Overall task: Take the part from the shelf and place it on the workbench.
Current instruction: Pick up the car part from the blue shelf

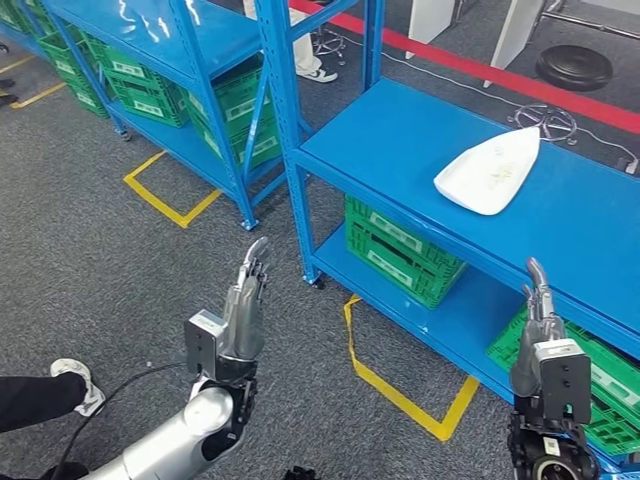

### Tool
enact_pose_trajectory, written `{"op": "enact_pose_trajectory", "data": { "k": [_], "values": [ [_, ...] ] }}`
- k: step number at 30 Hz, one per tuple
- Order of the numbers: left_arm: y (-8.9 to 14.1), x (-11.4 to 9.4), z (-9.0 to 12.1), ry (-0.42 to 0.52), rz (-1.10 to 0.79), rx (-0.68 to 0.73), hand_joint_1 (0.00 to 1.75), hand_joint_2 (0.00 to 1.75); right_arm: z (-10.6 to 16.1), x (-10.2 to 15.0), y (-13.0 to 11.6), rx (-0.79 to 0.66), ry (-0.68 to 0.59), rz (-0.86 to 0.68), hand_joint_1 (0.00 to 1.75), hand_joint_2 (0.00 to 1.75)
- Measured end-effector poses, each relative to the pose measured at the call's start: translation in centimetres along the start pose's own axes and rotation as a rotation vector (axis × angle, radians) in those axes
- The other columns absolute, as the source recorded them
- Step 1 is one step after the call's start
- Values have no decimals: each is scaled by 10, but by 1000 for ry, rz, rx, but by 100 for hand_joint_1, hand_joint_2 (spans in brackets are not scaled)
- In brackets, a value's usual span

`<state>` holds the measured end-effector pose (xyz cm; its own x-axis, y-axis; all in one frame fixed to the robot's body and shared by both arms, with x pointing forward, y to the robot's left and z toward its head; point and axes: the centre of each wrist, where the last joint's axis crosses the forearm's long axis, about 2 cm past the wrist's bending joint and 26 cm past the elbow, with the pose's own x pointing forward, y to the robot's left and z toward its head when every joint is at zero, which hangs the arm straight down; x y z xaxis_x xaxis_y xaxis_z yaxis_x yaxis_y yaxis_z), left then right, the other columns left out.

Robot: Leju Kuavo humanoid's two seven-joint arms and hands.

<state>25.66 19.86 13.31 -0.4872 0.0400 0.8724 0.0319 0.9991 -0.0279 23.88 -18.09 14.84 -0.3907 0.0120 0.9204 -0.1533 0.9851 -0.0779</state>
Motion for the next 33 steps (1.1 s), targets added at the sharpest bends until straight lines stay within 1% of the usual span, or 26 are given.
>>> {"op": "enact_pose_trajectory", "data": {
  "k": [11, 17, 33],
  "values": [
    [1, 1, 0, -7, -2, 1, 0, 0, -1, 0, 0, 6, -16, -4, 0, 0],
    [0, 1, 2, 0, -1, 1, 0, 0, 2, -2, 0, 6, -5, -3, 0, 0],
    [-1, 1, 1, -9, 2, 0, 0, 0, 1, -2, -1, 4, -7, 0, 0, 0]
  ]
}}
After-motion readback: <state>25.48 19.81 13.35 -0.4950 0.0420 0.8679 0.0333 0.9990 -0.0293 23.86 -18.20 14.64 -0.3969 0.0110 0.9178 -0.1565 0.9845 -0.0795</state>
